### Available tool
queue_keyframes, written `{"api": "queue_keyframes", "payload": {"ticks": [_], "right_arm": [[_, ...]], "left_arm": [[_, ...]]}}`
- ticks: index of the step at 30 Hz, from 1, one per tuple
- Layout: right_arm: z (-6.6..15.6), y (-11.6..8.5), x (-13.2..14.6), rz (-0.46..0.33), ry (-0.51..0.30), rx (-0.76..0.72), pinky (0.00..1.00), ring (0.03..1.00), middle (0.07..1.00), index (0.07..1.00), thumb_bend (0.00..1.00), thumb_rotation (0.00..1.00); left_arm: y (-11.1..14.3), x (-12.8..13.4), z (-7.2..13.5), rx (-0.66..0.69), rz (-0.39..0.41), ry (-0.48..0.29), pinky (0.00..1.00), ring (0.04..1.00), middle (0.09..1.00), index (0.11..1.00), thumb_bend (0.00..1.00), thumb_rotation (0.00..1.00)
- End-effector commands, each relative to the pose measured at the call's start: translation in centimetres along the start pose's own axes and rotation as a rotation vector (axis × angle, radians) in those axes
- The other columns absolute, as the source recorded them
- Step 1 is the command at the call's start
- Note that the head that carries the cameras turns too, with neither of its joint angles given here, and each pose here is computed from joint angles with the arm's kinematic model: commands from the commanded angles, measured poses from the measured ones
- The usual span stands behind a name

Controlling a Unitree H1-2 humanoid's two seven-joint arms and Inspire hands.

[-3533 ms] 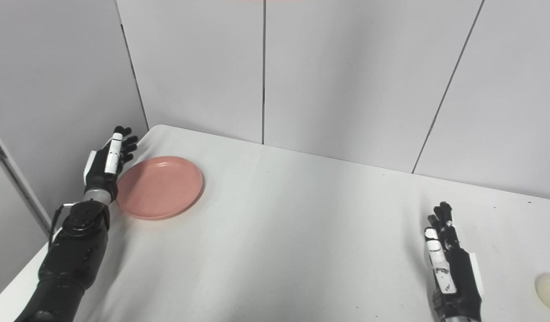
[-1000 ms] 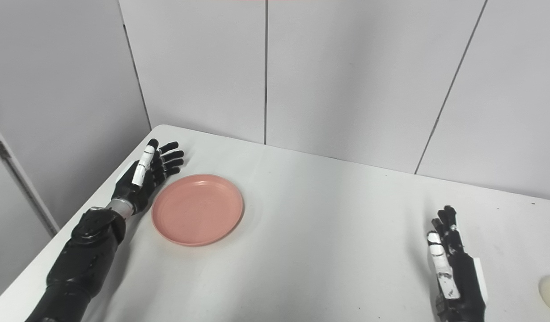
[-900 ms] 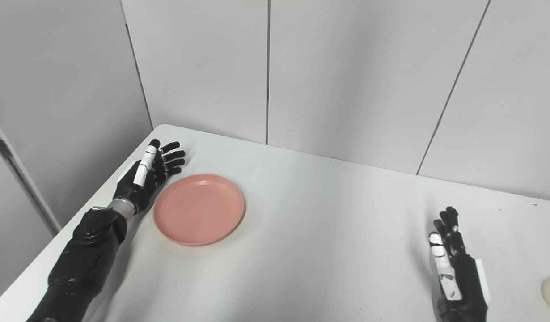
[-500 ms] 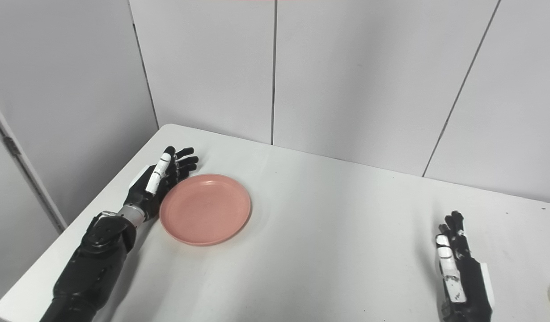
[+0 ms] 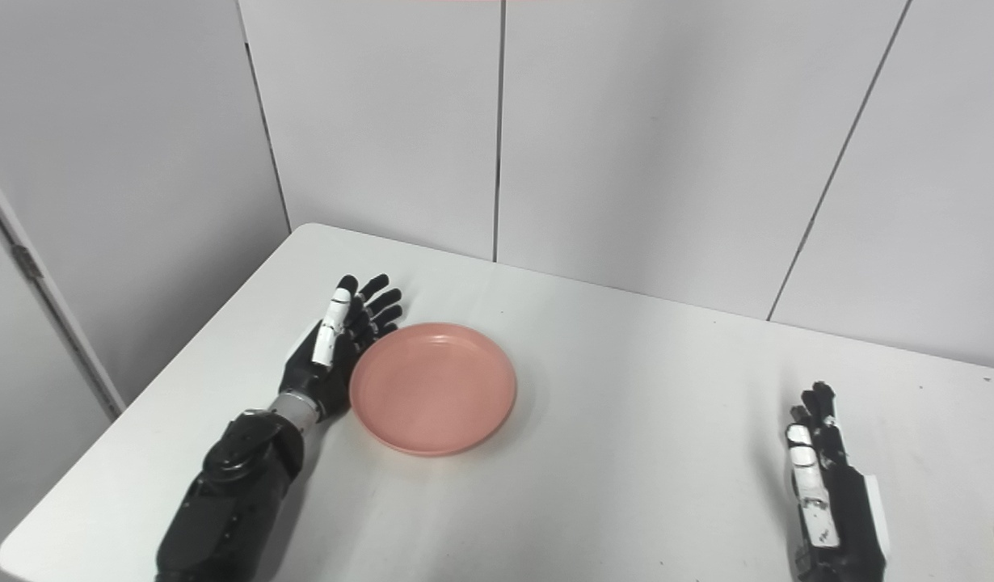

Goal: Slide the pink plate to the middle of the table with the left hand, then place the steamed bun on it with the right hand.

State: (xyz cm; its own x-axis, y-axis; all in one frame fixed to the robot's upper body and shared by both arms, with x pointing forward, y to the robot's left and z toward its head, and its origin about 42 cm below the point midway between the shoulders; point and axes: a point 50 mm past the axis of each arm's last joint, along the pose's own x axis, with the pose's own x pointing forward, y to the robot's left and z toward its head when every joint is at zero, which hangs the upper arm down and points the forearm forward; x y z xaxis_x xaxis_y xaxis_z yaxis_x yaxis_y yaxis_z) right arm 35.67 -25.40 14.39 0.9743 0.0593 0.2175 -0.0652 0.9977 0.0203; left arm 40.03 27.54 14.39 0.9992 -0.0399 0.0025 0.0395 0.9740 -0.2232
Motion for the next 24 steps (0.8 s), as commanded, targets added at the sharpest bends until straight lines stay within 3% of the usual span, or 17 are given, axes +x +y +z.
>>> {"api": "queue_keyframes", "payload": {"ticks": [1,8,13,17,24], "right_arm": [[1.8,0.6,1.4,0.009,-0.080,-0.011,1.00,1.000,1.000,1.000,0.36,0.79],[1.4,1.1,1.6,-0.005,-0.071,-0.019,1.00,0.988,0.991,1.000,0.49,0.84],[0.5,1.4,1.7,-0.011,-0.075,-0.040,0.99,0.958,0.976,0.993,0.63,0.81],[0.2,2.1,1.8,-0.007,-0.080,-0.038,0.98,0.952,0.964,0.985,0.66,0.80],[0.7,4.3,1.8,-0.004,-0.107,-0.034,0.94,0.943,0.961,0.991,0.63,0.77]], "left_arm": [[-1.9,0.6,0.8,-0.008,0.009,-0.061,0.94,0.935,0.917,0.903,0.57,1.00],[-4.4,0.5,-0.3,-0.015,0.040,-0.083,0.91,0.915,0.903,0.894,0.58,1.00],[-6.7,0.1,-1.1,-0.064,0.066,-0.045,0.91,0.905,0.891,0.888,0.59,1.00],[-7.7,0.0,-1.9,-0.090,0.064,-0.043,0.92,0.907,0.893,0.880,0.54,1.00],[-9.2,-0.8,-3.1,-0.176,0.017,0.013,0.94,0.938,0.923,0.905,0.52,1.00]]}}
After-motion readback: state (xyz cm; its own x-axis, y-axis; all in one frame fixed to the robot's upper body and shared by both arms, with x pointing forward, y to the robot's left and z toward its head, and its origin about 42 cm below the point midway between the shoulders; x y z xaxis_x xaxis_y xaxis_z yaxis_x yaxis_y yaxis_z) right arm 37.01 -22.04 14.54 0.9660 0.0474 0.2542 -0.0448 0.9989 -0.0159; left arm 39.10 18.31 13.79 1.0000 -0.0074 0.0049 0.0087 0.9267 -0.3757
